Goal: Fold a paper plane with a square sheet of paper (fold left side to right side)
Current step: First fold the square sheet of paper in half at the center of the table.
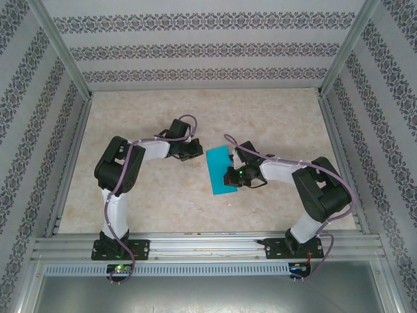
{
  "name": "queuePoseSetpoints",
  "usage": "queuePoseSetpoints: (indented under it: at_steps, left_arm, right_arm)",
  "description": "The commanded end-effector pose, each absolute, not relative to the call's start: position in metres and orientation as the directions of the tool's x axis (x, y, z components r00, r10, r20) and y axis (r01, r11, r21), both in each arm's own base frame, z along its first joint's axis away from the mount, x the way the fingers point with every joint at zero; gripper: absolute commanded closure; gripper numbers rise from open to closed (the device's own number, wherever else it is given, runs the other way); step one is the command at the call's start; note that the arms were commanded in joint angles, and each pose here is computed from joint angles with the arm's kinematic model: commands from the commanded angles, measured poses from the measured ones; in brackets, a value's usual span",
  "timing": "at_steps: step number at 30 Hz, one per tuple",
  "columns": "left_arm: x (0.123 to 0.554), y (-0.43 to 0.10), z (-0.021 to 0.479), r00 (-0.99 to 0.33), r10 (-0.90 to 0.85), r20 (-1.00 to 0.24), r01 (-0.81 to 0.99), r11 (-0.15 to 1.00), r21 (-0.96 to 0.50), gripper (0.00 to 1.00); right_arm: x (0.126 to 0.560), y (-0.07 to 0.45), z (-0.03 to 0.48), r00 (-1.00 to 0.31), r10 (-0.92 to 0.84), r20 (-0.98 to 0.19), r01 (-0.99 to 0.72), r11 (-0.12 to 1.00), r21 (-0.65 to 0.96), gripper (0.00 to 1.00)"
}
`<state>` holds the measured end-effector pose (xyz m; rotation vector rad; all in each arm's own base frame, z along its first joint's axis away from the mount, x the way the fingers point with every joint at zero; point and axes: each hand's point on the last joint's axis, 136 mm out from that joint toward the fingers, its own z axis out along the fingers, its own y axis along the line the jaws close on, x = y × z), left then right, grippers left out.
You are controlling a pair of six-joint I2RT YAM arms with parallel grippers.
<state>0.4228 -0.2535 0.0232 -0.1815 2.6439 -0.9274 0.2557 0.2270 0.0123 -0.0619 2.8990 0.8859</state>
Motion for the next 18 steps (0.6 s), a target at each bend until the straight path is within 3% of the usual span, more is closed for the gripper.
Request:
queuePoseSetpoints:
  at_steps: [1, 10, 18]
  left_arm:
    - [0.428, -0.24, 0.027, -0.921, -0.223, -0.319, 0.005, 0.813, -0.583, 1.0]
    - [0.383, -0.282, 0.053, -0.938, -0.147, -0.313, 0.121, 0.711, -0.693, 1.0]
    - [0.391, -0.303, 0.04, -0.943, -0.121, -0.31, 0.141, 0.698, -0.702, 1.0]
  right_arm:
    - [0.211, 0.202, -0.021, -0.997, 0.023, 0.071, 0.054, 0.878, 0.476, 1.0]
    - [0.216, 0.211, -0.018, -0.997, 0.054, 0.055, 0.074, 0.859, 0.506, 1.0]
    - [0.214, 0.213, -0.023, -0.996, 0.062, 0.062, 0.084, 0.866, 0.493, 1.0]
